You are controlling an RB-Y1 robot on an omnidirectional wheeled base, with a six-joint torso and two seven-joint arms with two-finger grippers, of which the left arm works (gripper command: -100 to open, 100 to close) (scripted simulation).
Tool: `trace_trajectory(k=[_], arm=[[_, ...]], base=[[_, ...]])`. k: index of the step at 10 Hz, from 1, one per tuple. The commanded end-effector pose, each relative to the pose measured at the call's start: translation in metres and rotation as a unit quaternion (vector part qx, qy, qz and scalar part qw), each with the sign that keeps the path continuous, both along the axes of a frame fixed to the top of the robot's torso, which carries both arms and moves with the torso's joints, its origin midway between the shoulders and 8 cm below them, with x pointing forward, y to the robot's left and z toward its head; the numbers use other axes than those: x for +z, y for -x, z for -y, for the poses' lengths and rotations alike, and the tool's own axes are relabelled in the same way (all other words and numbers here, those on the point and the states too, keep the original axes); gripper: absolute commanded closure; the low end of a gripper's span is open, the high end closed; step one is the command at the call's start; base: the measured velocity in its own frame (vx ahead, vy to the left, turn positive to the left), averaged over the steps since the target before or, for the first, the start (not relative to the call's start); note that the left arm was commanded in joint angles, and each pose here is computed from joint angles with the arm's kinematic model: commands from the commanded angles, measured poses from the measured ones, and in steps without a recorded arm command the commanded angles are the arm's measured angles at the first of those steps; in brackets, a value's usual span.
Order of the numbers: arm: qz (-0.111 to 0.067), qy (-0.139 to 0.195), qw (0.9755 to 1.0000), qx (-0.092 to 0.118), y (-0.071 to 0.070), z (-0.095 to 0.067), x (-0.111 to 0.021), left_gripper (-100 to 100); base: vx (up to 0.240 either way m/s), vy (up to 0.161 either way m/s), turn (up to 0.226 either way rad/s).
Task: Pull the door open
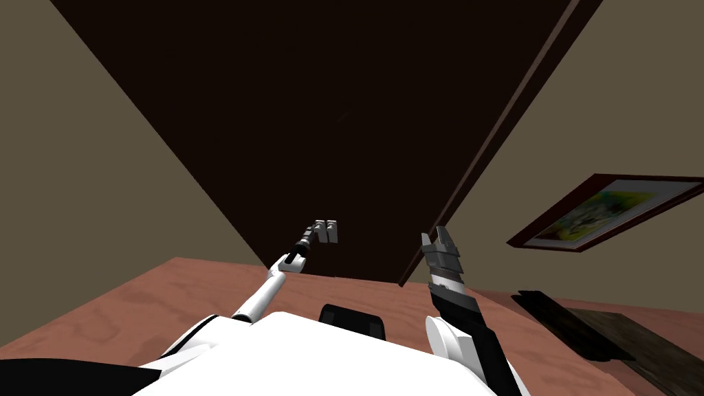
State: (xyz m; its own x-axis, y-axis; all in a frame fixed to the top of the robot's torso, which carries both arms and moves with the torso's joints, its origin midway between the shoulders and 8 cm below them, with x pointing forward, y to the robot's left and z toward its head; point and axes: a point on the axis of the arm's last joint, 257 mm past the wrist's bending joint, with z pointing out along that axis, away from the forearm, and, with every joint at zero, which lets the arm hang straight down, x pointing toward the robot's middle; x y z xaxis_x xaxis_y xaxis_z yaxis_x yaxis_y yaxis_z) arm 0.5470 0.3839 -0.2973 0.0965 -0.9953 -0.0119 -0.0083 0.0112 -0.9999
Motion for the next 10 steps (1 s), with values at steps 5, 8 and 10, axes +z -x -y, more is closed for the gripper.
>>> trace_trajectory(k=[5,8,10], arm=[[-0.015,-0.007,0.9997,0.019,0.014,-0.027,-0.011,-100],[-0.017,-0.008,0.9997,0.018,0.017,-0.030,-0.012,-100],[-0.011,-0.004,0.9999,0.003,0.013,-0.012,-0.009,-100]], base=[[-0.072,0.043,0.080],[-0.195,0.029,0.015],[-0.191,-0.056,-0.046]])
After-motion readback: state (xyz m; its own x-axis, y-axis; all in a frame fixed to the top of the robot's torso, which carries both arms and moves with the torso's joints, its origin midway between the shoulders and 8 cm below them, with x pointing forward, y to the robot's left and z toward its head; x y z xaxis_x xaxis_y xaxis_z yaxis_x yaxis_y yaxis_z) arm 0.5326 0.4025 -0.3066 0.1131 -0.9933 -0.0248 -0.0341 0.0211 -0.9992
